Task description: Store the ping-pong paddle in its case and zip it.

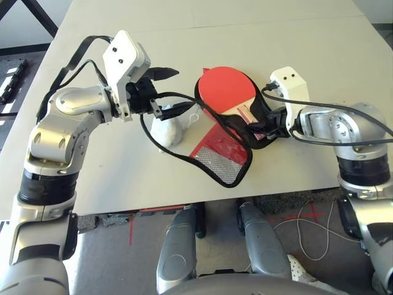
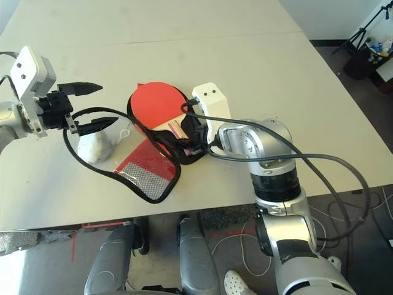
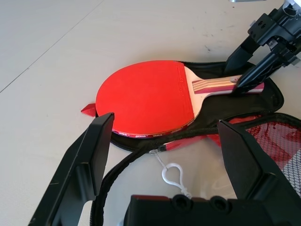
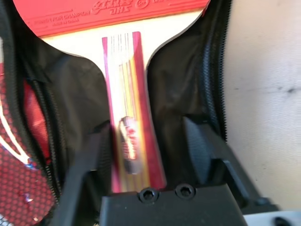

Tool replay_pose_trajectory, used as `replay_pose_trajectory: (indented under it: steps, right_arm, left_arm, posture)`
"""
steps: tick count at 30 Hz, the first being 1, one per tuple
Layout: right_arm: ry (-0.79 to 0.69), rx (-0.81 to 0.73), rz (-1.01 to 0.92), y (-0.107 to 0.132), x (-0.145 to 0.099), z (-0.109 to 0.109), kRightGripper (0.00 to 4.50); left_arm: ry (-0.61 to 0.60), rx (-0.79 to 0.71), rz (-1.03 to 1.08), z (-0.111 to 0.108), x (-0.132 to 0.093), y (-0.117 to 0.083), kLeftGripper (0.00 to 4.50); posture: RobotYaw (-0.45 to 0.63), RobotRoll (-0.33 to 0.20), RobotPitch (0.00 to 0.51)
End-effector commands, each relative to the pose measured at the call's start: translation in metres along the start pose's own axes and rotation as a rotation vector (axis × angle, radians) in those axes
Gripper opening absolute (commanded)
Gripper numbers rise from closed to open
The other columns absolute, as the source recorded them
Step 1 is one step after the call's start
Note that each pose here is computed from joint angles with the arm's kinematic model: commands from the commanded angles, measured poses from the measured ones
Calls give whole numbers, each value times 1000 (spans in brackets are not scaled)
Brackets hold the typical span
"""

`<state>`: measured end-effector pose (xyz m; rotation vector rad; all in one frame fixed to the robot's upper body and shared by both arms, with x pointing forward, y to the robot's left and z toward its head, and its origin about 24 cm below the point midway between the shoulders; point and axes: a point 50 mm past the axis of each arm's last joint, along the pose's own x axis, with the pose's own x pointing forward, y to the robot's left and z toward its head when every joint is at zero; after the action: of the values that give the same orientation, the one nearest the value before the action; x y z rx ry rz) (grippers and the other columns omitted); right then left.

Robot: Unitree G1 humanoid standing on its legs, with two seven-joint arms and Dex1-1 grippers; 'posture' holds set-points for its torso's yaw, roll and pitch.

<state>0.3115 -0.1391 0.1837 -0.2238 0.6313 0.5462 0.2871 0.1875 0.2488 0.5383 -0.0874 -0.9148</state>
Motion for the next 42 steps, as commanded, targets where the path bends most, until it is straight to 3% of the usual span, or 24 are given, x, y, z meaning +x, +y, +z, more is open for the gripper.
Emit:
replay_pose_trajectory:
  steps: [1, 3, 18, 28, 34, 42]
  right_arm:
    - [76, 8, 21, 3, 5, -14, 1816]
    - [75, 2, 24, 3, 2, -14, 1346]
    - [53, 23, 28, 10, -3, -15, 1346]
    - [-61, -35, 23, -12, -25, -4, 4426]
    - [-114, -107, 60, -34, -44, -4, 4467]
    - [-271, -331, 261, -49, -55, -18, 4467]
  left_arm:
    - [9, -3, -11, -3, 0, -4, 4500]
    - [10, -5, -10, -4, 0, -4, 4500]
    - [14, -11, -18, -9, 2, -4, 4500]
    - [24, -3, -8, -9, -2, 0, 4500]
    - [101, 16, 15, -4, -23, 10, 4500]
    - [324, -48, 79, -15, -87, 18, 4500]
  posture:
    - [58, 0, 275]
    - [56, 0, 276]
    - [44, 0, 276]
    - [49, 0, 273]
    - [63, 0, 271]
    - [104, 0, 275]
